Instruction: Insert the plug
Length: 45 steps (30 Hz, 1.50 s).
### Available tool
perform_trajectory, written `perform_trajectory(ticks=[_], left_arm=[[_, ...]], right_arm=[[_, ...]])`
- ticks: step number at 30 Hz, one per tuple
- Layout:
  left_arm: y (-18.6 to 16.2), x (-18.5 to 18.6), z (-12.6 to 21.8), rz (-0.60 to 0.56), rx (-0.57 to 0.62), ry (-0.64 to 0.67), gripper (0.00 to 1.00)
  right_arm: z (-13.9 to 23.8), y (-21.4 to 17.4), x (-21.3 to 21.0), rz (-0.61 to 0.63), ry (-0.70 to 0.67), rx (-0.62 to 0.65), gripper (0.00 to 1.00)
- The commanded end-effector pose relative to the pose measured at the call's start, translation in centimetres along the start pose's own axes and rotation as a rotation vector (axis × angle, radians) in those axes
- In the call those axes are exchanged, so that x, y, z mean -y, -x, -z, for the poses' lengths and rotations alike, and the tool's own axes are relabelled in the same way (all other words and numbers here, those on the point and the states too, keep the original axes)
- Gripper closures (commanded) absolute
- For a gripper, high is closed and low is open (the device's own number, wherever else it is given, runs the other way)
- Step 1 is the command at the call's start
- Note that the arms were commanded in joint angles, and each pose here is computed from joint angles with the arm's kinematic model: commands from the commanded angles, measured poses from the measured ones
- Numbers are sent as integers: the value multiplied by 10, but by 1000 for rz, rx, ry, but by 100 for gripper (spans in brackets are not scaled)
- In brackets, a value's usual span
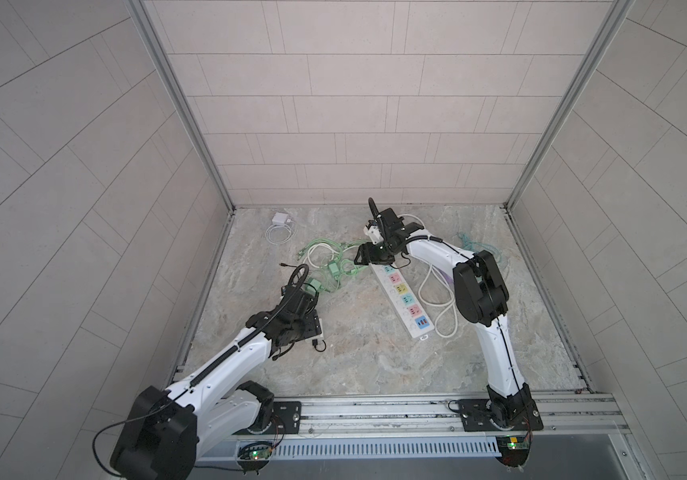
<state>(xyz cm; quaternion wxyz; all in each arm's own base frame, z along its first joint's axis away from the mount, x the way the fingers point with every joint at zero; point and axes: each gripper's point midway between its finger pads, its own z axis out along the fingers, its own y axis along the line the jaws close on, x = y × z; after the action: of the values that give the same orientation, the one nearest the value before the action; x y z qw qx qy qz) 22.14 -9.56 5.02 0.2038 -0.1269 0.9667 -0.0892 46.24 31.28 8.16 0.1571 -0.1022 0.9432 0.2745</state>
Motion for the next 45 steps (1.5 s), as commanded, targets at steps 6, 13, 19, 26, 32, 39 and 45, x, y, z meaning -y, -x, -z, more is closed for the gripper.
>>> perform_trajectory(ticks=[6, 13, 19, 26, 32, 39, 45], left_arm=[[2, 14, -20, 3, -100, 26, 24], [6, 20, -18, 7, -91, 7, 26], [0, 12, -22, 3, -126, 56, 35], [-11, 6, -29, 44, -160, 74, 59], [-9, 14, -19, 69, -149, 20, 81], [17, 60, 21, 210, -55, -241, 84], [29, 79, 48, 267, -30, -354, 83]], right_arm=[[26, -28, 24, 1, -155, -70, 25], [41, -58, 30, 38, -184, -67, 25], [51, -82, 20, 91, -219, -55, 25], [64, -114, 1, 146, -211, -37, 25], [72, -149, -25, 161, -95, 19, 25], [63, -184, -50, 169, 20, 58, 26], [78, -185, -97, 235, 173, 202, 32]])
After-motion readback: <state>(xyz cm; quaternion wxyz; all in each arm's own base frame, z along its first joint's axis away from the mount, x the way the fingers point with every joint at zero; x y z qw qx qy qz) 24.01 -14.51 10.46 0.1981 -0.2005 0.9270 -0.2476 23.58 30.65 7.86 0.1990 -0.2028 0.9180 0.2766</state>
